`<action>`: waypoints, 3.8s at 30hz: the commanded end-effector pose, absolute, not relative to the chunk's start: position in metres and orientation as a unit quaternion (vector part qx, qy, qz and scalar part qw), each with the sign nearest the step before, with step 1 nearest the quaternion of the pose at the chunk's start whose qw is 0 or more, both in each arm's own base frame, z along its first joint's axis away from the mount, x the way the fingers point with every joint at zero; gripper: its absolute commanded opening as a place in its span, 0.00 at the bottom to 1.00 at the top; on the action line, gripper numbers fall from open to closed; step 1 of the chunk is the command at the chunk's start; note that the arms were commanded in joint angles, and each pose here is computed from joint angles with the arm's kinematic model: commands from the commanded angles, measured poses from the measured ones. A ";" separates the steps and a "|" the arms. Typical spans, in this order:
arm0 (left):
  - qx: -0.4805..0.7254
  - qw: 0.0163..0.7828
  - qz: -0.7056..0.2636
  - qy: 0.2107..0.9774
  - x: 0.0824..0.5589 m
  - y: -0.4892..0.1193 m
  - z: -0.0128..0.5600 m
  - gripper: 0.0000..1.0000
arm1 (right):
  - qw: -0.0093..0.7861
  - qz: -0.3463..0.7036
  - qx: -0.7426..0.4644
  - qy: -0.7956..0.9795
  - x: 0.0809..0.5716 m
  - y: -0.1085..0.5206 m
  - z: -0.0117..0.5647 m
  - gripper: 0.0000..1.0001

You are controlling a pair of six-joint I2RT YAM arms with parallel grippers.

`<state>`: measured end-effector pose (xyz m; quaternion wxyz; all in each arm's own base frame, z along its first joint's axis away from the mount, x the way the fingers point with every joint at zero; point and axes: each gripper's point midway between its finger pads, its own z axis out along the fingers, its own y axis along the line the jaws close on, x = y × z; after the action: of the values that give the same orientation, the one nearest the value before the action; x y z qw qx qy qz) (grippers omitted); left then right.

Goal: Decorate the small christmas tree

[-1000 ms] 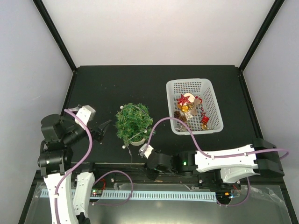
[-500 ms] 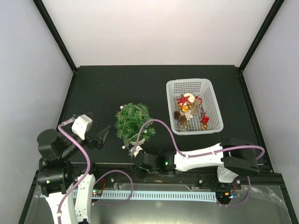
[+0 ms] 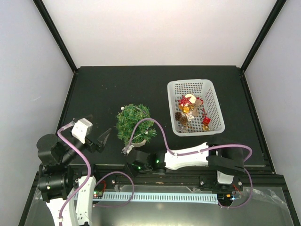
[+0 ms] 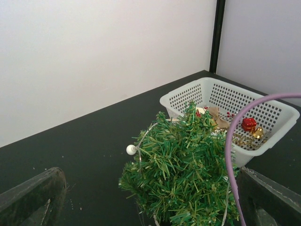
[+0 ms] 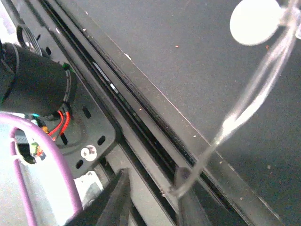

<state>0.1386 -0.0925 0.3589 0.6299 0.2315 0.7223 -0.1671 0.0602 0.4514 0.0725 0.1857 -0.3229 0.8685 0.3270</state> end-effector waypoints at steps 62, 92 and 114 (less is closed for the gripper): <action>0.473 0.484 -0.342 0.652 0.092 -0.150 0.334 0.55 | 0.414 0.413 -0.277 0.762 0.097 0.409 0.353 0.01; 0.513 0.387 -0.408 0.648 0.104 -0.174 0.300 0.03 | 0.393 0.441 -0.277 0.758 0.097 0.428 0.355 0.01; 0.560 0.406 -0.242 0.680 0.094 -0.142 0.307 0.02 | 0.387 0.435 -0.281 0.763 0.094 0.413 0.347 0.56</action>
<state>0.0962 -0.1529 0.3082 0.4169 0.5449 0.6681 -0.2880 0.0925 0.4231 0.3352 0.3745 -0.2888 0.7710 0.4265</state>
